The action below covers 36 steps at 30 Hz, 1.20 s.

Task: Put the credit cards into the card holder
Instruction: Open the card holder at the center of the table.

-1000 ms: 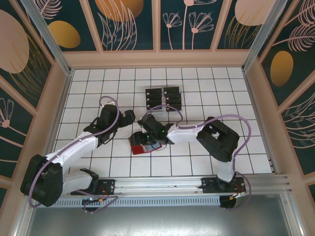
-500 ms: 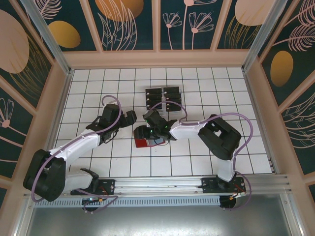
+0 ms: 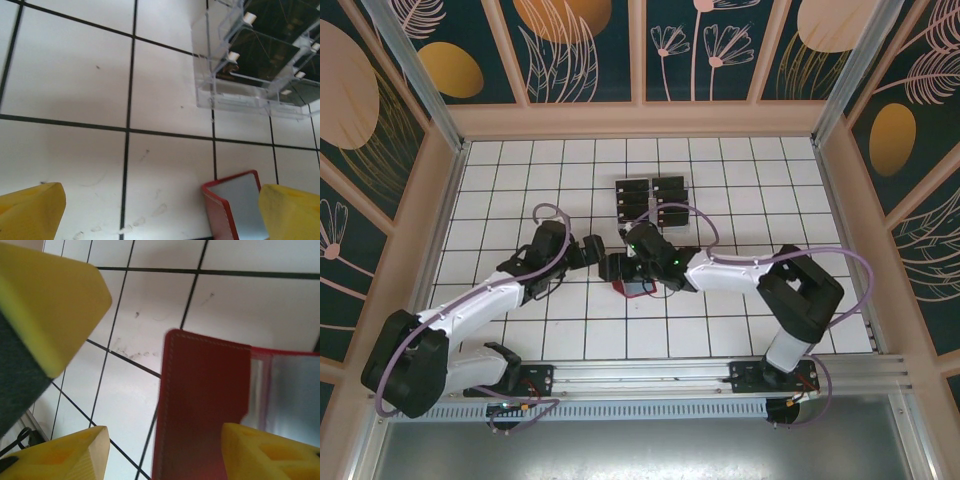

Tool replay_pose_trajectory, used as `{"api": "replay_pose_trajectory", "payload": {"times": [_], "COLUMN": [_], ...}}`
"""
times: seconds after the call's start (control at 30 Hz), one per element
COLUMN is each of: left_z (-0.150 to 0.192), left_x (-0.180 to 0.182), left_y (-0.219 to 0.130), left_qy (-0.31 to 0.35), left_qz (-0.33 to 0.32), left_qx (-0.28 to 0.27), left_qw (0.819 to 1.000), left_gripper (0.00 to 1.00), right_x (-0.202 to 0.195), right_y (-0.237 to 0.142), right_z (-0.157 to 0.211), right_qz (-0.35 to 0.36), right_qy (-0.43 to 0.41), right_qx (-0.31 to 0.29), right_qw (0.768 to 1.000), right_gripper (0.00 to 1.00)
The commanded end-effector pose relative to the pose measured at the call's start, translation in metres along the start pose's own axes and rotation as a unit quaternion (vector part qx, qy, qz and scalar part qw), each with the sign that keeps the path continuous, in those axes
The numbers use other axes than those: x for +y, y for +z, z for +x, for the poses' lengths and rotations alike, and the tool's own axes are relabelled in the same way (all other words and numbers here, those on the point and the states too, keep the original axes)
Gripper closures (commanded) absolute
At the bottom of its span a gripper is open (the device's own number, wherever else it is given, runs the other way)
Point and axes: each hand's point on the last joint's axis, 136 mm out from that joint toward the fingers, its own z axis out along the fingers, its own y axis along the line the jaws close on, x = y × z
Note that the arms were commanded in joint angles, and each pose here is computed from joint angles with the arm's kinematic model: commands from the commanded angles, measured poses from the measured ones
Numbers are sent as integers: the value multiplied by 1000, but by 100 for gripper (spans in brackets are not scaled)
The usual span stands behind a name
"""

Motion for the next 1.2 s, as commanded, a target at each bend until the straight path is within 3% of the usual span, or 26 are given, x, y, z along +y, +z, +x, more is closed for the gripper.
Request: {"api": "replay_pose_trajectory", "payload": {"times": [0.0,0.27,0.47,0.77,1.17], "left_z": [8,5,22,55,77], "left_x": [-6,-25,-33,-28,20], "left_y": [-4,-11,-2,14,5], "left_qy": [0,11,32,71,78], "left_qz": [8,21,13,-31,-101], "left_qx": [8,6,25,65,74], "left_qw": [1000,1000,999,995,989], "left_gripper": [2,2,1,2,1], "right_x": [0,-15,-42,-50,-116], "right_y": [-19,-58,-75,-44,-39], "right_z": [-17,-8,-15,-22,-3], "right_qz": [-9,-6,20,30,113], "right_qy": [12,27,42,28,59], "right_qx": [-45,-78,-95,-68,-73], "right_qw": [999,997,994,997,989], "right_gripper": [40,42,48,51,54]}}
